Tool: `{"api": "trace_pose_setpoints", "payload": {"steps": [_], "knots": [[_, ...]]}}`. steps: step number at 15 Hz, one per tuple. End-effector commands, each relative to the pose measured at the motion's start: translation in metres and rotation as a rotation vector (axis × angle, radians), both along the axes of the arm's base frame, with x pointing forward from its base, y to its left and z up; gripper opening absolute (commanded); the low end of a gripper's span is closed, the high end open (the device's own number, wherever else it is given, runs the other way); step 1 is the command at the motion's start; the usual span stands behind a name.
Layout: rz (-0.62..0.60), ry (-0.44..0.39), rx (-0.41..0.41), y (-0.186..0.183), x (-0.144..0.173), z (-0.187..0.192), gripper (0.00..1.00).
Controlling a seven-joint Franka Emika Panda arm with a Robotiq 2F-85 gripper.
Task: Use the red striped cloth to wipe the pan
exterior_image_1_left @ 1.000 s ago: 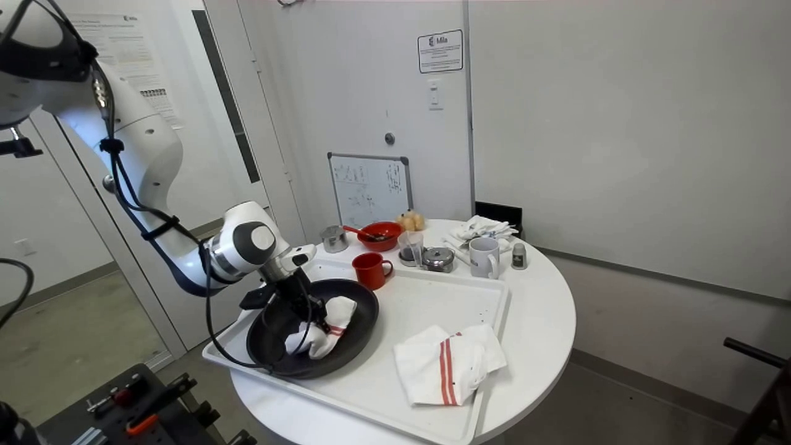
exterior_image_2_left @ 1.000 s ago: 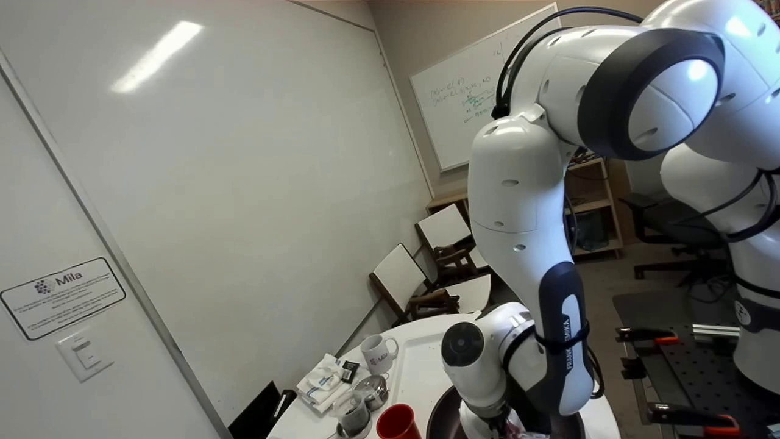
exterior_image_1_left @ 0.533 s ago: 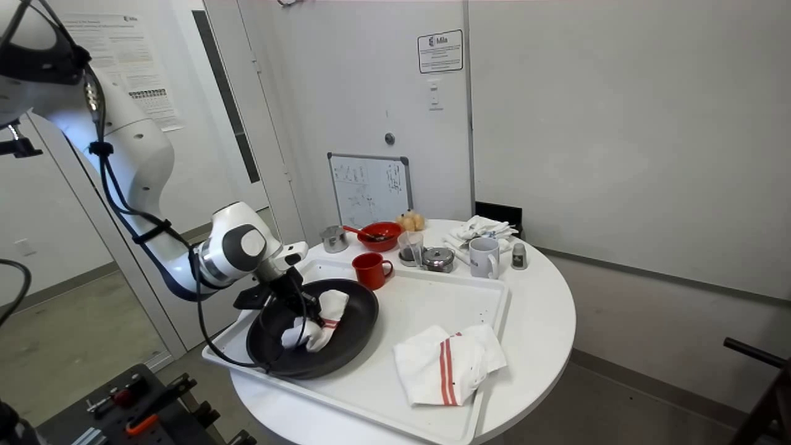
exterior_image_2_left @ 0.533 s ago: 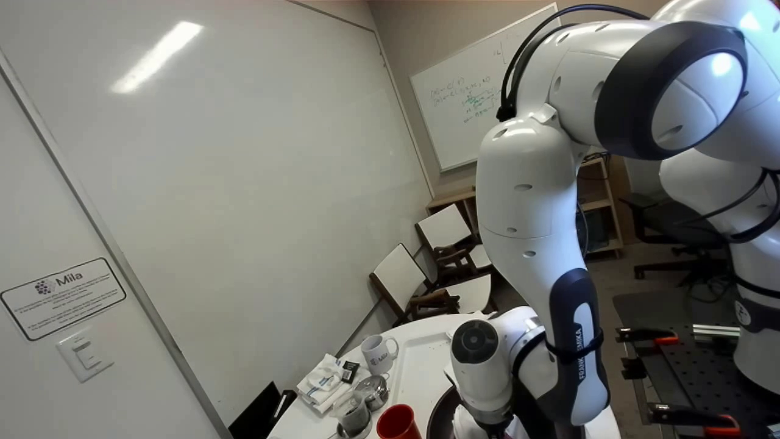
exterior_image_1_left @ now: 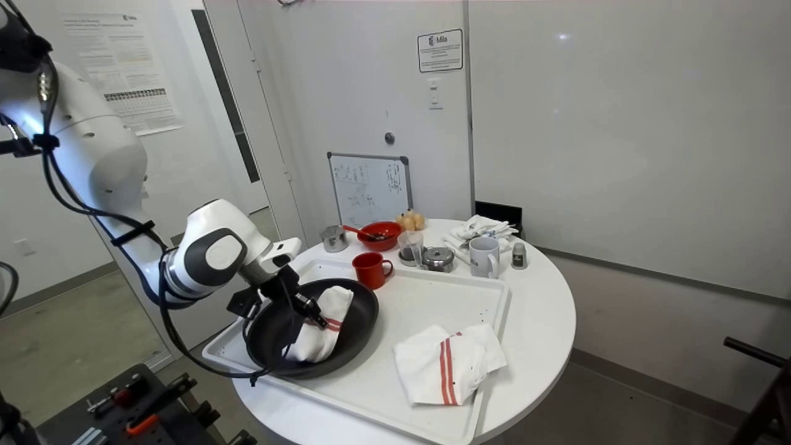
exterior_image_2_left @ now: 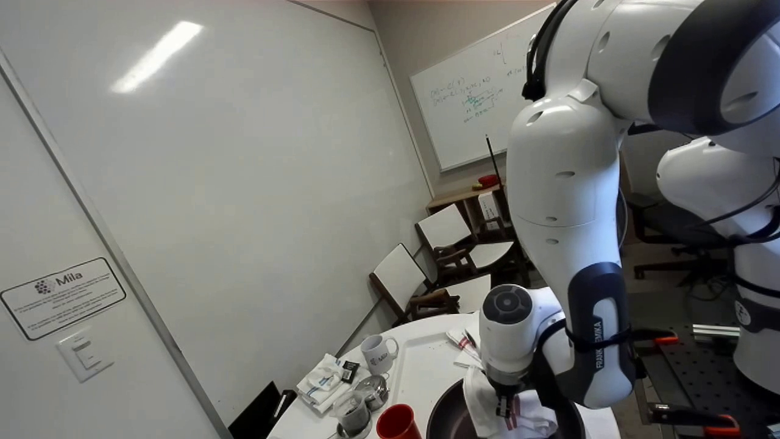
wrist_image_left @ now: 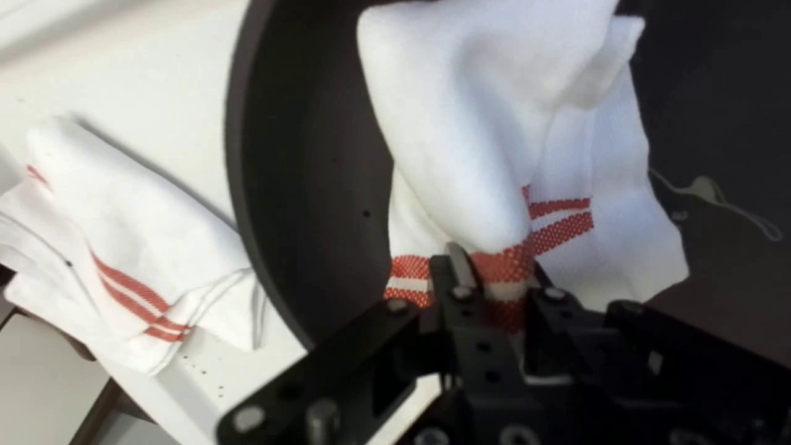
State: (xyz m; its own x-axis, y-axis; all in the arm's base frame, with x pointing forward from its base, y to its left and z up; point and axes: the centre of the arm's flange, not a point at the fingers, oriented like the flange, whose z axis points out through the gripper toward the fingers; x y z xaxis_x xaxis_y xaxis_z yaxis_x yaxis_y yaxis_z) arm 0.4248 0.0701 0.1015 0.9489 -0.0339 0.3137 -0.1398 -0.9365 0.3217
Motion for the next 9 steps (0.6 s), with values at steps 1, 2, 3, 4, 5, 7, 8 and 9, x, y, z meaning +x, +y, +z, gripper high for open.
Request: {"api": "trace_pose_setpoints", "payload": {"steps": [1,2,3,4,5,7,8,9], "knots": [[-0.048,-0.075,-0.022,-0.019,-0.033,0.036,0.04],[-0.063,-0.097,-0.024,-0.025,-0.038,0.041,0.04],[-0.089,-0.127,-0.025,-0.034,-0.043,0.048,0.04],[-0.119,-0.156,-0.024,-0.042,-0.048,0.054,0.04],[-0.149,-0.181,-0.015,-0.052,-0.054,0.059,0.04],[-0.218,-0.228,0.008,-0.077,-0.066,0.070,0.04],[-0.250,-0.245,0.018,-0.086,-0.067,0.074,0.04],[-0.285,-0.260,0.036,-0.097,-0.066,0.078,0.04]]}}
